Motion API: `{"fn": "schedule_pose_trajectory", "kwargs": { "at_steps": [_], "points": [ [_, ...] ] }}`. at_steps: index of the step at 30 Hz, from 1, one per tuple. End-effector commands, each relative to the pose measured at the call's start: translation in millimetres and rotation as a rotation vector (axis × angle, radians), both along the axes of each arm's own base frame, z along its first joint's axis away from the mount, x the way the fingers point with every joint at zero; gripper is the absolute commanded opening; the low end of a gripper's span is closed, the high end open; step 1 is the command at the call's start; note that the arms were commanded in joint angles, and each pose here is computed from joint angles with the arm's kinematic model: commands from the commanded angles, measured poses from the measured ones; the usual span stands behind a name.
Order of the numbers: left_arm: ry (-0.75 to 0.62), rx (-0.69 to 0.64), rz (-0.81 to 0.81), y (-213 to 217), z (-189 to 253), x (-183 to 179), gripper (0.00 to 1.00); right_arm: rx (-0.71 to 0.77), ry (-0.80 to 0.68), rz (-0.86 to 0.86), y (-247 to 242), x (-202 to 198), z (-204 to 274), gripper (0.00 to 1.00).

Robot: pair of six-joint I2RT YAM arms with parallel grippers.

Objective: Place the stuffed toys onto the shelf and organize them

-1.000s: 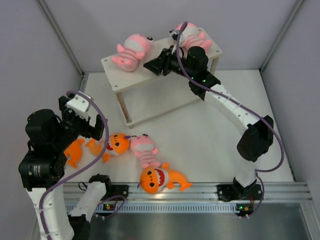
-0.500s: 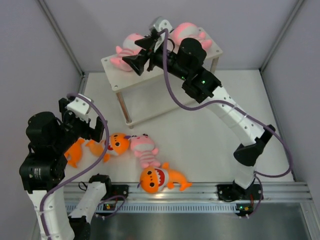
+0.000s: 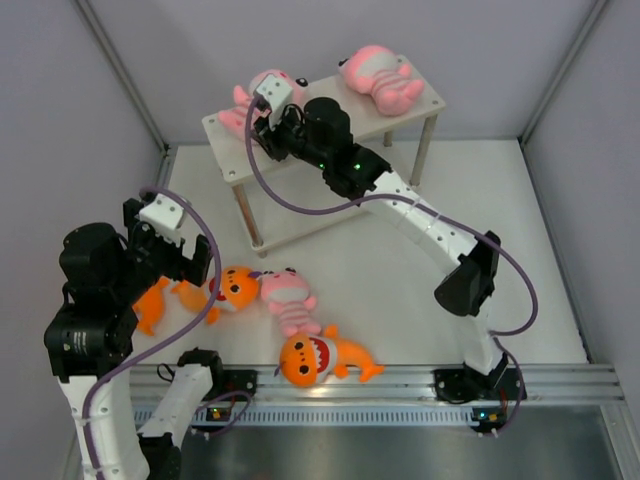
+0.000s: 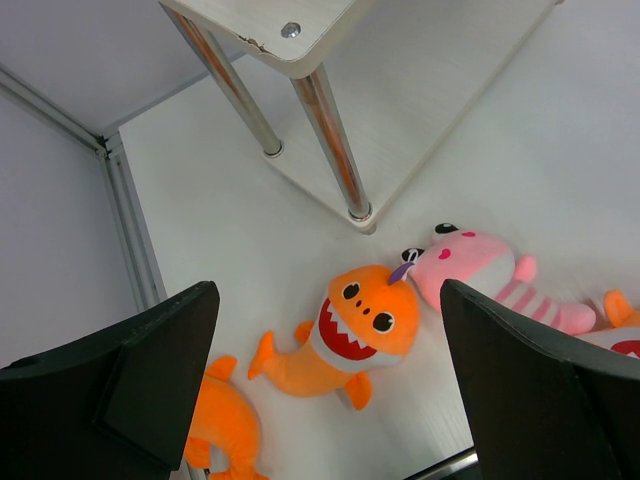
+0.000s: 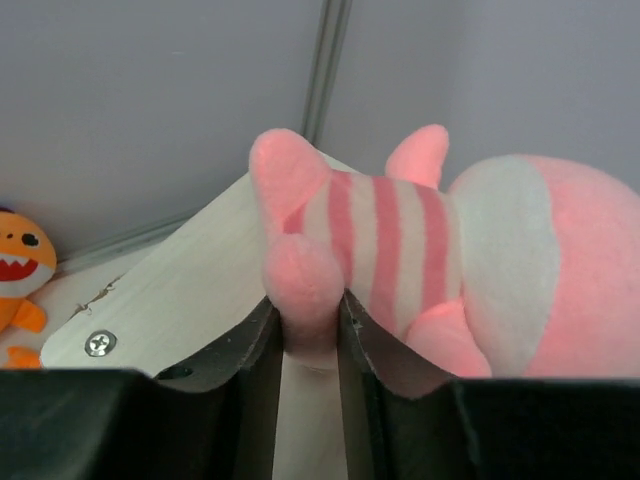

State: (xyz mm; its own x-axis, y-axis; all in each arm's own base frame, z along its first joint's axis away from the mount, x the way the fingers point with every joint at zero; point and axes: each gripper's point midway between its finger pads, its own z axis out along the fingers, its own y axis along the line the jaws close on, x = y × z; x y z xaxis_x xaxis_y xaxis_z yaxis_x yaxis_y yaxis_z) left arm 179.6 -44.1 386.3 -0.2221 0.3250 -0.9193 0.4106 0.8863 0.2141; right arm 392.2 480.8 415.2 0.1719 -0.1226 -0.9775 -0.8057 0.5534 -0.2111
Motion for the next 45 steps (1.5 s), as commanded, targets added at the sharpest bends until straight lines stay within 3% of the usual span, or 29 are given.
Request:
{"fn": "schedule_pose_trajectory", "kwargs": {
  "at_steps": [1, 5, 9, 13, 18, 20, 25, 33, 37, 41, 45],
  "points": [
    [-0.022, -0.002, -0.012, -2.1, 3.7, 1.1, 0.99, 0.104, -0.08, -0.017, -21.2, -13.3, 51.2, 0.24],
    [-0.024, 0.004, -0.011, -1.3, 3.4, 1.0, 0.99, 0.091, -0.105, -0.009, -39.1, -17.0, 53.9, 0.11],
    [-0.024, 0.005, -0.015, -1.8, 3.1, 0.7, 0.99, 0.01, -0.137, 0.134, -59.5, -36.5, 49.4, 0.09],
    [-0.027, 0.007, -0.016, -1.7, 2.6, 0.0, 0.99, -0.077, -0.103, 0.187, -94.2, -29.0, 35.9, 0.11],
    [-0.025, 0.011, -0.014, -1.1, 1.1, -0.4, 0.99, -0.194, -0.07, 0.18, -137.3, -11.4, 11.6, 0.17],
    [-0.025, 0.011, -0.014, -1.0, 0.9, 0.0, 0.99, -0.184, -0.051, 0.193, -145.8, -8.6, 8.3, 0.18],
    [-0.026, 0.014, -0.018, -1.4, 1.0, -0.1, 0.98, -0.156, -0.042, 0.252, -164.2, -1.4, 3.5, 0.31],
    [-0.027, 0.022, -0.013, 0.1, -1.7, -1.4, 0.98, -0.127, -0.039, 0.374, -177.2, -9.0, 8.9, 0.31],
    [-0.025, 0.026, -0.015, 0.3, -3.3, -1.6, 0.99, -0.106, -0.024, 0.315, -194.1, 2.0, 14.2, 0.38],
    [-0.024, 0.025, -0.017, -0.2, -3.6, -1.9, 0.99, -0.057, -0.065, 0.191, -210.6, 13.7, 36.0, 0.56],
    [-0.023, 0.025, -0.022, -1.0, -4.6, -1.9, 0.99, -0.003, -0.069, 0.098, -223.0, 13.9, 51.4, 0.58]
  ]
}}
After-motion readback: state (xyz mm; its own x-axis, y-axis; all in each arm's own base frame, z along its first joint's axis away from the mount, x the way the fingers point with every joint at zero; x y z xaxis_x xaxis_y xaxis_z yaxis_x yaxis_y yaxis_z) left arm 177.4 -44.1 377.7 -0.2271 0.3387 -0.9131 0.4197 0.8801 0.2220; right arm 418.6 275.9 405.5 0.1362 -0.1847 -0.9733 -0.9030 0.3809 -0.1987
